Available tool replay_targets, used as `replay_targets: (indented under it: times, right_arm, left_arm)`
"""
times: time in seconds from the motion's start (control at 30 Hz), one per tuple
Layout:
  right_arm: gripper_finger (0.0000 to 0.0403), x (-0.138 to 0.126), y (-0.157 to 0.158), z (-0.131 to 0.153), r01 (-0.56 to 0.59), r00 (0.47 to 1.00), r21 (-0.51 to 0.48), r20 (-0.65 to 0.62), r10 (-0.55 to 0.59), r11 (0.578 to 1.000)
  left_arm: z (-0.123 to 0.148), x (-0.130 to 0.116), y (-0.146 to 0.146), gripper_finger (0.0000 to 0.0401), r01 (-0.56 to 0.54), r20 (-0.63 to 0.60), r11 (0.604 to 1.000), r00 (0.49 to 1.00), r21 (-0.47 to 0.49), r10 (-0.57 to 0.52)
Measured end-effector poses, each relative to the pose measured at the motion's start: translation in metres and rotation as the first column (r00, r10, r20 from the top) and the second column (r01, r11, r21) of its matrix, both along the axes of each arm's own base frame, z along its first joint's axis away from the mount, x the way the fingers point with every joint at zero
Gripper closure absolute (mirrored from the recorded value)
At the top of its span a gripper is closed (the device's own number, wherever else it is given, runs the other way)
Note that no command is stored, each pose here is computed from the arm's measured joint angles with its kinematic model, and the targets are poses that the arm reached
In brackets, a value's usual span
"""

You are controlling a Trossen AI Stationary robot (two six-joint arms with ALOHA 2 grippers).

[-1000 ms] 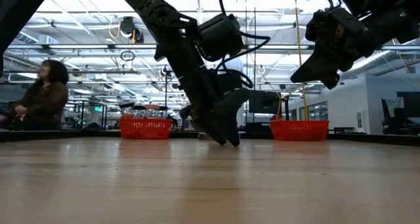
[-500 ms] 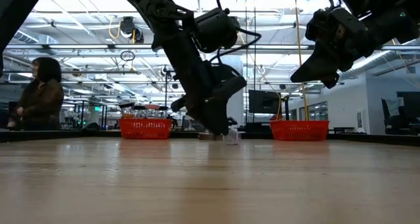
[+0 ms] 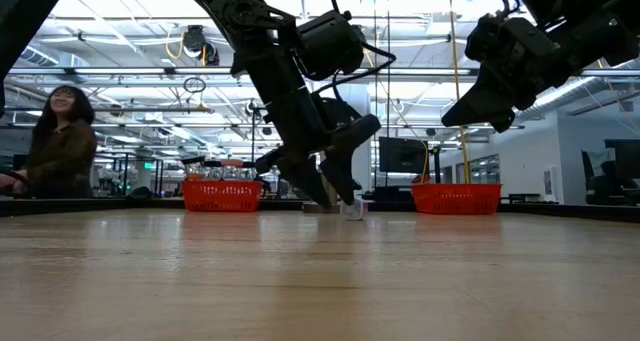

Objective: Pick & Place Office items
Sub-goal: Put the blue charger adapter into the top right red bin

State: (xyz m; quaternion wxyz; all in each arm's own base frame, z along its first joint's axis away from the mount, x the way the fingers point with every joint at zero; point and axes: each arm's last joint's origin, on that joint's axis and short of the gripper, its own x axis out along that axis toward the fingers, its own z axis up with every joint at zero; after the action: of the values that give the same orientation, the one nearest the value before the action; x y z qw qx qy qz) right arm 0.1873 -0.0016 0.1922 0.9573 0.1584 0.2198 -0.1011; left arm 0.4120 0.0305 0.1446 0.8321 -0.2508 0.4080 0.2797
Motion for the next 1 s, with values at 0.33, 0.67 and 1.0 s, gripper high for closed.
replay_targets:
  times: [0.33,0.67,1.0]
  right_arm:
    - [0.0403,0.0000,0.0000,0.0001,-0.008,1.000,-0.015,-0.001,0.008,1.000]
    - [0.0403,0.0002,0.0000,0.0003,-0.015,1.000,-0.028,-0.001,0.015,1.000]
    - [0.0403,0.0002,0.0000,0.0003,-0.017,1.000,-0.031,-0.001,0.017,0.999]
  left_arm:
    - [0.0006,0.0051,0.0077,0.0242,-0.050,0.061,0.999,0.997,0.016,0.048]
    - [-0.0046,0.0007,0.0064,0.0213,-0.066,0.003,0.998,0.998,0.022,0.066]
    - [-0.0034,0.0023,0.0068,0.0300,0.001,-0.002,0.998,1.000,0.068,-0.001]
